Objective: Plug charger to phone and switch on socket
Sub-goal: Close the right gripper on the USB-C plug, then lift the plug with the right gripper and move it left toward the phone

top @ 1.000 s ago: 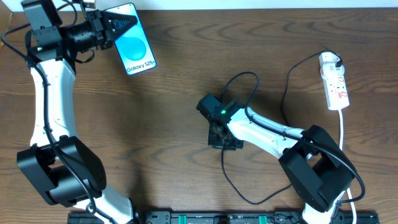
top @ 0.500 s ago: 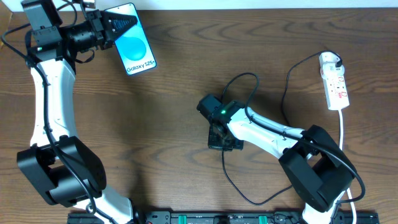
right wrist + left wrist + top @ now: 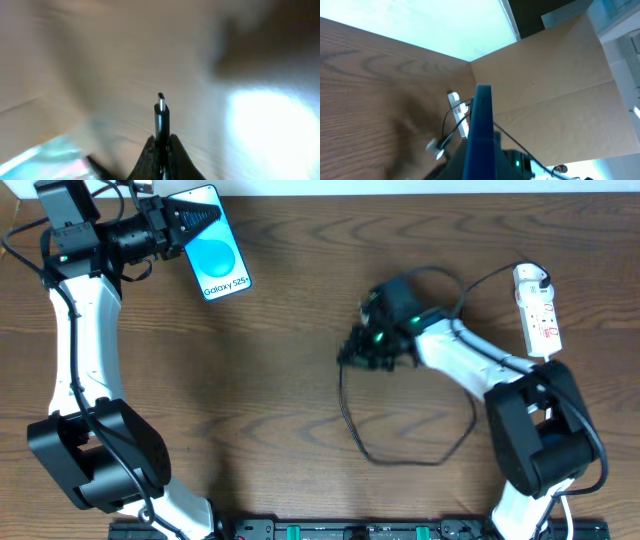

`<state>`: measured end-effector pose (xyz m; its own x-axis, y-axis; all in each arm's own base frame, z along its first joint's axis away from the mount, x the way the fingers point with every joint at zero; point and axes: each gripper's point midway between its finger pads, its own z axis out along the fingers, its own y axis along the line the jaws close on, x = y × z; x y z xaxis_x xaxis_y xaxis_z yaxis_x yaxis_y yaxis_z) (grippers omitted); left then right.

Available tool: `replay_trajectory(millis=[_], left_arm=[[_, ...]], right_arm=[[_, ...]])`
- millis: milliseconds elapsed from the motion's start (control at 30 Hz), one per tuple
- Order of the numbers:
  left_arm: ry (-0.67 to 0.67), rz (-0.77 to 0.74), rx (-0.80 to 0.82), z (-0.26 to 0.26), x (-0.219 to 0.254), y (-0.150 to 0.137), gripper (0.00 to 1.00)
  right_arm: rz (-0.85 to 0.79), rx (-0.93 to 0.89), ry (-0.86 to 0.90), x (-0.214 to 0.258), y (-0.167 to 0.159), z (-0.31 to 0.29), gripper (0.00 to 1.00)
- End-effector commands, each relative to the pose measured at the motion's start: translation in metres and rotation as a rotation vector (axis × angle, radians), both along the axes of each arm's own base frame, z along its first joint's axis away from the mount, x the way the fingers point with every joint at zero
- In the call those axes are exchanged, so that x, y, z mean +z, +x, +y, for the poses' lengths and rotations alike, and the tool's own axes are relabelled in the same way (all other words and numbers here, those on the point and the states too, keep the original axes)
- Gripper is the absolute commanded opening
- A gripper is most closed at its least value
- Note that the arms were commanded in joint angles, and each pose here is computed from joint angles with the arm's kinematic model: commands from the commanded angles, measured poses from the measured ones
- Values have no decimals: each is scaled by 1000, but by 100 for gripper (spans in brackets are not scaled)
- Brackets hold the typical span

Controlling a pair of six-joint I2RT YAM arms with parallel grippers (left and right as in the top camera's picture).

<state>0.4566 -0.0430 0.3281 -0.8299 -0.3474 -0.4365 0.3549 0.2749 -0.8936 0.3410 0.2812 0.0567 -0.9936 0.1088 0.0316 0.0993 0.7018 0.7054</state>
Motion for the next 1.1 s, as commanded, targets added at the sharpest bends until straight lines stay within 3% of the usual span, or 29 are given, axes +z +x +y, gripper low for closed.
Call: replay_trajectory(millis=[0, 233, 600, 1067], left_arm=[[1, -24, -14, -1, 3, -4, 8], [1, -25, -14, -1, 3, -3, 7], [-14, -1, -11, 0, 5, -3, 7], [-57, -50, -26, -10, 39, 8, 7]], right_arm=[[-87, 87, 244, 41, 17, 13, 1], [-394, 250, 496, 104, 36, 33, 1], [-714, 556, 761, 175, 4, 54, 1], [-736, 568, 792, 188, -9, 76, 1]])
